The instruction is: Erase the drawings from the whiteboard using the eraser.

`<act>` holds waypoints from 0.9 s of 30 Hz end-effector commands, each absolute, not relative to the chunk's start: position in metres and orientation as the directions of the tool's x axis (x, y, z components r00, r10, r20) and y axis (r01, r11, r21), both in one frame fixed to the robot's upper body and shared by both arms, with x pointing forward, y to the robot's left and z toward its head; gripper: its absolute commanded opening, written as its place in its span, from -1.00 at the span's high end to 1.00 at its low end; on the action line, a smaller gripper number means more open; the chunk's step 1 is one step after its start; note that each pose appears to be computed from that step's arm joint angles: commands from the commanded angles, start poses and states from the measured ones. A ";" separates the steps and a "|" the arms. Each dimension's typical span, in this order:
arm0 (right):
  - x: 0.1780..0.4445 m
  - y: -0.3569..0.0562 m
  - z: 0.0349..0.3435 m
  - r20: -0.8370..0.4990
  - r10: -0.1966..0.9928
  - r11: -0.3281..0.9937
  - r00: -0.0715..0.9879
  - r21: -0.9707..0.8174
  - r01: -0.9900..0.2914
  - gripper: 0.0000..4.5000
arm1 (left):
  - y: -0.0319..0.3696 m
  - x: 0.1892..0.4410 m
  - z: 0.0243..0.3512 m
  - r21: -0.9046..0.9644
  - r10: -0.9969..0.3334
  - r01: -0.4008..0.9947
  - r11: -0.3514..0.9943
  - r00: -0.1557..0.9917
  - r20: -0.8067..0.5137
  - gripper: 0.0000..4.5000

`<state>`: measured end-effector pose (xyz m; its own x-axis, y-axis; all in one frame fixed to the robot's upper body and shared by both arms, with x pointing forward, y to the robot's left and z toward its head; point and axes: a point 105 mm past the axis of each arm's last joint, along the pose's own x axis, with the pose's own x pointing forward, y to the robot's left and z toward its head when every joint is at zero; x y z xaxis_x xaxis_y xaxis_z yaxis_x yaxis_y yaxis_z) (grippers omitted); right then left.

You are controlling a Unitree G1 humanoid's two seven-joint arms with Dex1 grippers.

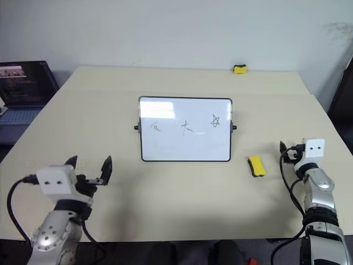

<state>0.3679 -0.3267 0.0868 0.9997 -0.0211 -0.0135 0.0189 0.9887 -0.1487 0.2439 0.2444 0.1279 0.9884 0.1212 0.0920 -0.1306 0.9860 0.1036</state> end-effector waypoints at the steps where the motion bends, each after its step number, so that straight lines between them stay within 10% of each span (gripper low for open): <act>1: 0.372 -0.329 0.102 -0.003 0.017 0.990 1.000 -0.138 -0.017 -0.99 | 0.243 0.239 0.144 0.099 0.129 -0.147 0.984 0.977 0.169 -1.00; 15: 0.382 -0.325 0.122 0.057 -0.040 0.978 0.998 -0.201 0.050 -0.99 | 0.280 0.220 0.141 0.129 0.240 -0.260 0.957 0.959 0.152 -1.00; 27: 0.355 -0.293 0.118 0.082 0.059 0.991 0.995 -0.126 -0.049 -0.99 | 0.282 0.245 0.174 0.219 0.020 -0.047 0.975 0.992 0.123 -1.00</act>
<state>0.3547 -0.2978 0.0954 0.9992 0.0351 0.0171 -0.0330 0.9933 -0.1104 0.2442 0.2804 0.1634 0.9943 0.0358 0.1002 -0.0554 0.9782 0.2001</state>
